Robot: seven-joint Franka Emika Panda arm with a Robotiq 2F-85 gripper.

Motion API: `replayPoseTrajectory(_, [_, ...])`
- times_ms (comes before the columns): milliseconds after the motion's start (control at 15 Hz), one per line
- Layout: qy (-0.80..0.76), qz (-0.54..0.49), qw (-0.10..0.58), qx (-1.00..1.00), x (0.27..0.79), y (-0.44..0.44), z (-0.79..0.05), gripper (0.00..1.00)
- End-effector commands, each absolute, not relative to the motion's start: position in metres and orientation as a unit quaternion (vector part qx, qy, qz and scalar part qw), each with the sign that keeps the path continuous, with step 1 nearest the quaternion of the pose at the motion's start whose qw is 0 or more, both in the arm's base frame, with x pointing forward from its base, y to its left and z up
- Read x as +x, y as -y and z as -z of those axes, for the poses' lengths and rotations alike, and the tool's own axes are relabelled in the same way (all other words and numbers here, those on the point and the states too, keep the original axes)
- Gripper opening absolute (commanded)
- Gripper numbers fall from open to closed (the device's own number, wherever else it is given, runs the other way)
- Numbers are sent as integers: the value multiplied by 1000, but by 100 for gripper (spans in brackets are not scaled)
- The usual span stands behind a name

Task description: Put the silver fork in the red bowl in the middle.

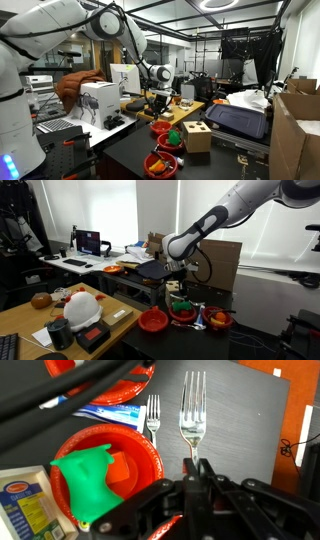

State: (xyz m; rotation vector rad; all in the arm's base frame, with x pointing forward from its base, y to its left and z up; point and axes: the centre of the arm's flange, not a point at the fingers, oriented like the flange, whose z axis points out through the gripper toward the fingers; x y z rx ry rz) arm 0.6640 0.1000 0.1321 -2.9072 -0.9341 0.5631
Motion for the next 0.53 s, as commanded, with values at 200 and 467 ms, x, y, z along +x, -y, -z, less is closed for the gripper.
replayPoseTrajectory(200, [356,-129,35,-925,662,-88,-132,2])
replayPoseTrajectory(467, [360,-97,38,-927,675,-86,-123,2])
